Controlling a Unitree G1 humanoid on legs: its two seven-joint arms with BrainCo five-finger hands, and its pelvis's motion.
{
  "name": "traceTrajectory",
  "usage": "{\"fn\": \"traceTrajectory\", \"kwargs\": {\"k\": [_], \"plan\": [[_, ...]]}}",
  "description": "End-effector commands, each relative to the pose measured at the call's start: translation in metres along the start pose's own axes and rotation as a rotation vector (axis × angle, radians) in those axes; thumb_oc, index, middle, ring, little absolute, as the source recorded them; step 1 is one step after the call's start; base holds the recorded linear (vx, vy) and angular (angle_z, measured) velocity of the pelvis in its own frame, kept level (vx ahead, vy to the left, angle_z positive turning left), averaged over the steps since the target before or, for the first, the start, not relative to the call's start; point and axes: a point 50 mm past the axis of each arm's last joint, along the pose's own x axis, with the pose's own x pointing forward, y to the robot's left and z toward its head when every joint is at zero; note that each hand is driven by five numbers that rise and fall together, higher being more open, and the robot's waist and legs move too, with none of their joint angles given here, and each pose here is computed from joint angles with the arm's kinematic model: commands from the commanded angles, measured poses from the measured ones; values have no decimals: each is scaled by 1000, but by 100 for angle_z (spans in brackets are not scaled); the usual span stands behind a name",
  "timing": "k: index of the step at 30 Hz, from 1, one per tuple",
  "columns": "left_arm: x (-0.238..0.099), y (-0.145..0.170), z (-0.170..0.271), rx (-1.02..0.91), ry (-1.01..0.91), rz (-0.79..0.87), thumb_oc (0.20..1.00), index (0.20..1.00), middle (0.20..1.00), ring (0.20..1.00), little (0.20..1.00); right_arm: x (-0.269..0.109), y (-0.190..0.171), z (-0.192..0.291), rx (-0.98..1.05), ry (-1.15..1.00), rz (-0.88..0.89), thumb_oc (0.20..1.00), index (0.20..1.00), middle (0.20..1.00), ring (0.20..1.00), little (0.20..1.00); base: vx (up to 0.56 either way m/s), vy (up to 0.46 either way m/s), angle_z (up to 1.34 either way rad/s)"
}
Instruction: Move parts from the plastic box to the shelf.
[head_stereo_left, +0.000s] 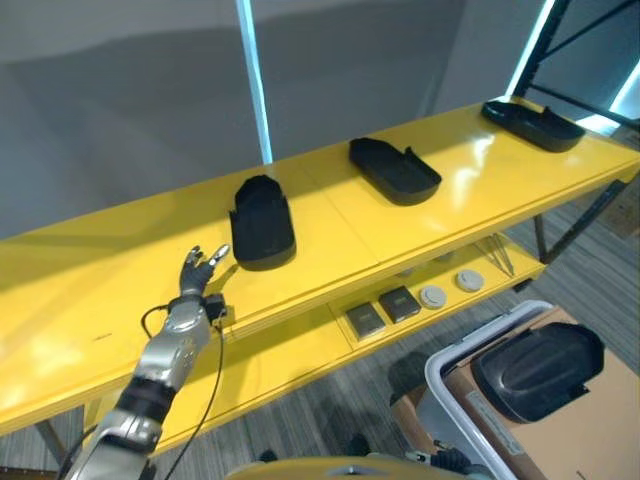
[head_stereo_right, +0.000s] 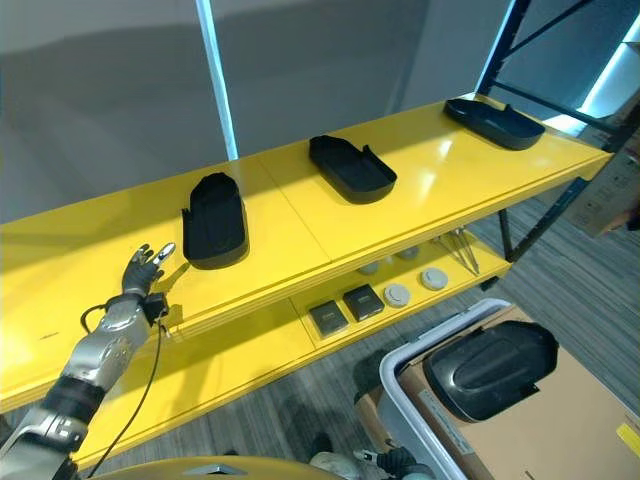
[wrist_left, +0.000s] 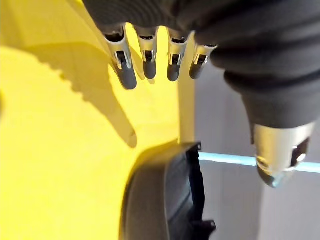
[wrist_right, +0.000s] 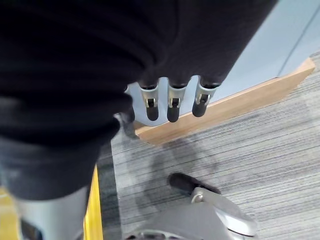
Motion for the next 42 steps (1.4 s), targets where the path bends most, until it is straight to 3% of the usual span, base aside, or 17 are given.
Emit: {"fn": "traceTrajectory", "kwargs": {"k": [1, 7, 10, 13, 15, 20, 21, 22, 29, 42], "plan": [[10, 14, 50, 26, -241, 60, 1000, 1000, 1000, 1000, 1000, 1, -7, -1, -21, 18, -35, 1000, 1000, 1000, 1000, 1000, -27, 60, 16], [-17, 23, 100, 53, -584, 53, 1000, 1000, 1000, 1000, 1000, 1, -11, -2, -10, 21, -57, 1000, 1000, 1000, 1000, 1000, -25, 42, 10], [-45, 2, 123, 44, -780, -132, 1000, 1000, 1000, 1000, 1000, 1, -12, 1, 4, 3, -61, 1000, 1000, 1000, 1000, 1000, -13, 24, 7], [-57, -11, 127, 18, -832, -250, 1000, 1000, 1000, 1000, 1000, 1, -11, 4, 2, -6, -58, 1000, 1000, 1000, 1000, 1000, 6, 18, 3], [-69, -34, 128, 11, -854, -448, 1000, 1000, 1000, 1000, 1000, 1, -9, 7, -10, -15, -54, 1000, 1000, 1000, 1000, 1000, 0, 0, 0], [-77, -69, 115, -6, -765, -720, 1000, 1000, 1000, 1000, 1000, 1, -8, 8, -41, -16, -47, 1000, 1000, 1000, 1000, 1000, 3, 5, -3], [-78, -76, 111, -11, -734, -758, 900, 900, 900, 900, 900, 1, -8, 7, -48, -14, -46, 1000, 1000, 1000, 1000, 1000, 10, 9, -9], [-78, -85, 101, -16, -673, -801, 200, 200, 200, 200, 200, 1, -9, 6, -58, -11, -46, 1000, 1000, 1000, 1000, 1000, 10, 4, -7], [-68, -90, 78, -1, -577, -793, 200, 200, 200, 200, 200, 0, -13, -5, -64, 14, -47, 1000, 1000, 1000, 1000, 1000, 21, -1, -11], [-52, -70, 51, 47, -472, -637, 200, 200, 200, 200, 200, -2, -6, -10, -48, 4, -36, 1000, 1000, 1000, 1000, 1000, 6, 2, 0]]}}
